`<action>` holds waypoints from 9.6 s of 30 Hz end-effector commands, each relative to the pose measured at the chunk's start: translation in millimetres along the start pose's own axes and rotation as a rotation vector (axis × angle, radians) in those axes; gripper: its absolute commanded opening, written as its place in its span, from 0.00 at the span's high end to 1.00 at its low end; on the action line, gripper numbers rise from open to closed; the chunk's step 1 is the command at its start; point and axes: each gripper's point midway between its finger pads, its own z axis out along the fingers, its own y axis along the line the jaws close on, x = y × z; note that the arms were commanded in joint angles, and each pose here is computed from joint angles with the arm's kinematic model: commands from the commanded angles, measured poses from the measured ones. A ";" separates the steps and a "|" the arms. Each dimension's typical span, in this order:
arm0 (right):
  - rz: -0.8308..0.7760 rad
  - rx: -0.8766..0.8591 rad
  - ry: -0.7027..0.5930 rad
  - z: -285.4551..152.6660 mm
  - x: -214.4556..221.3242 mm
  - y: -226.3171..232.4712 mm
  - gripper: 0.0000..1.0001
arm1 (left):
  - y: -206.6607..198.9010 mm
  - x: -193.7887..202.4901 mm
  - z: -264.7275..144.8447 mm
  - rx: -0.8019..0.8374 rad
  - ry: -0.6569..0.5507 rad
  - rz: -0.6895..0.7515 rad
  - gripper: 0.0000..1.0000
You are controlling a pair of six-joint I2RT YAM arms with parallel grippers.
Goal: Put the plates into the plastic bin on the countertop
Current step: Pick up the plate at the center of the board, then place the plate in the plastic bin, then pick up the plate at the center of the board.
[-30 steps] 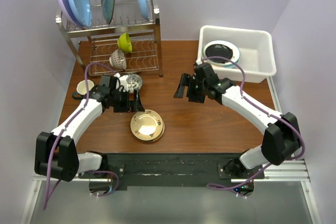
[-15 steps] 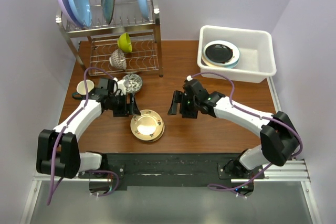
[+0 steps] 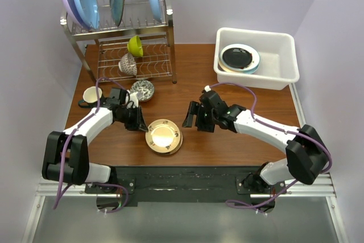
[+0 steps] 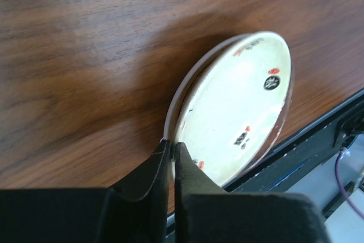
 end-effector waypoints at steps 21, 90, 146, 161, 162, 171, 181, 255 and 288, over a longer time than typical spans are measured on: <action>0.092 -0.126 -0.025 -4.8 14.6 3.7 0.20 | -34.6 -27.2 -24.5 0.117 -0.097 0.051 1.00; 0.136 -0.404 -0.033 3.5 20.1 48.4 1.00 | -90.8 -21.9 -41.0 0.403 -0.099 0.173 0.00; 0.238 -0.247 -0.415 -93.7 -235.2 -13.0 1.00 | -76.7 -35.1 -50.7 0.258 -0.166 0.212 0.00; 0.410 -0.293 -0.513 -104.1 -312.6 -78.1 1.00 | -78.1 -28.9 -47.8 0.290 -0.154 0.227 0.00; 0.415 -0.299 -0.520 -106.5 -318.6 -78.8 1.00 | -78.0 -28.7 -47.5 0.290 -0.154 0.225 0.00; 0.534 -0.351 -0.562 -92.6 -360.8 -115.2 1.00 | -76.7 -26.1 -45.4 0.291 -0.148 0.223 0.00; 0.602 -0.309 -0.574 -76.9 -382.8 -147.5 1.00 | -73.7 -25.5 -42.7 0.283 -0.140 0.220 0.00; 0.668 -0.073 -0.464 -59.4 -384.9 -171.8 0.14 | -67.6 -16.7 -36.0 0.278 -0.105 0.201 0.00; 0.334 -0.177 -0.355 -101.0 -261.8 -44.8 0.12 | -46.8 -7.9 -33.6 0.157 -0.105 0.137 0.08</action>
